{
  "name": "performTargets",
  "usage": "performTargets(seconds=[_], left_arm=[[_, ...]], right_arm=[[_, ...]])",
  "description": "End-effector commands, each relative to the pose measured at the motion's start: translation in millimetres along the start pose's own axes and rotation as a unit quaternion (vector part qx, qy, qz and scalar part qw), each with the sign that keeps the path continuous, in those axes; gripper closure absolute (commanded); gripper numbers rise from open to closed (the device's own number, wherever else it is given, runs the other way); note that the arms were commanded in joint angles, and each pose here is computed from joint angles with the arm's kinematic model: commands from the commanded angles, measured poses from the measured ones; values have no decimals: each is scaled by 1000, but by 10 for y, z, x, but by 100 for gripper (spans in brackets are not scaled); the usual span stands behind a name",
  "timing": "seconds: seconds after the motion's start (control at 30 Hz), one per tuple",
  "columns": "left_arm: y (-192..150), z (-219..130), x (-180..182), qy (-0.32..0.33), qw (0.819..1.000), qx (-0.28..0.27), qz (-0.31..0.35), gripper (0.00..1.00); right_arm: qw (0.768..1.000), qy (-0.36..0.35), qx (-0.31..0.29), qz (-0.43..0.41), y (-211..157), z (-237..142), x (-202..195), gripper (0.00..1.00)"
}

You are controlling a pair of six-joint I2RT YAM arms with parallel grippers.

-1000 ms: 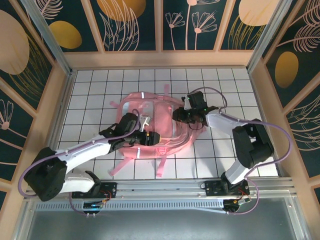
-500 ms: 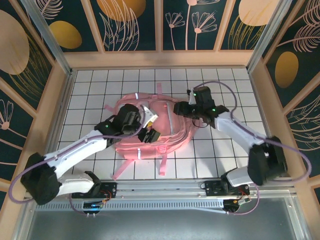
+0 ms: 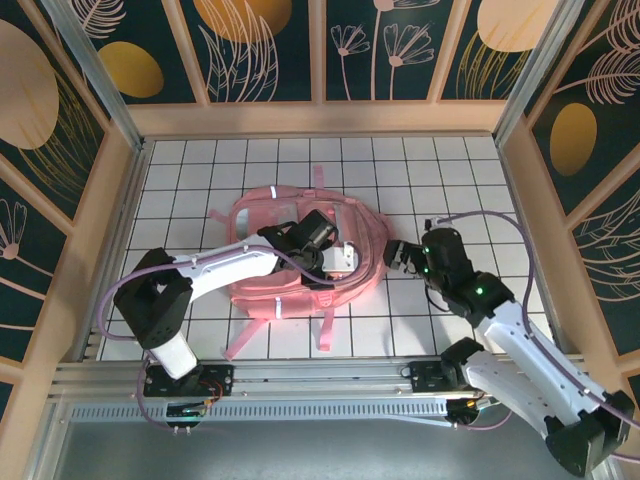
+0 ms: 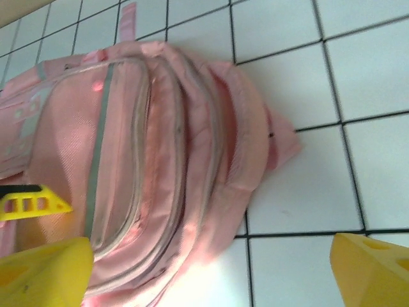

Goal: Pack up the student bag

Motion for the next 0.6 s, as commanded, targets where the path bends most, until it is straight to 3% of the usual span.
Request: performTargets(seconds=[0.0,0.13,0.27,0.43,0.57], left_arm=[[-125,30,-25,11,999,31,28,57],[-98,-89,-51,19,1000,8,16,83],[-26,-203,-35,26,998,-24,-42,100],[138,-277,-105,-21,986,-99,-132,100],[240,-288,-107,-76,964,-143,-210,100]], right_arm=[[998,53,32,-11,-53,65,121,11],[987,117,93,-49,-142,145,295,21],[965,210,145,-67,-261,170,528,33],[952,255,162,-57,-425,258,682,52],[959,237,138,-64,-484,309,740,54]])
Point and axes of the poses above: each hand's point on the last joint's axis, 136 mm out from that joint toward the fingers, its own z axis out along the fingers, its own x axis along the line the jaws close on, y = z × x, the point moved 7 cm from there along -z, back along the fingers, and after that the axes turned 5 degrees about z, right-handed, at the moved point
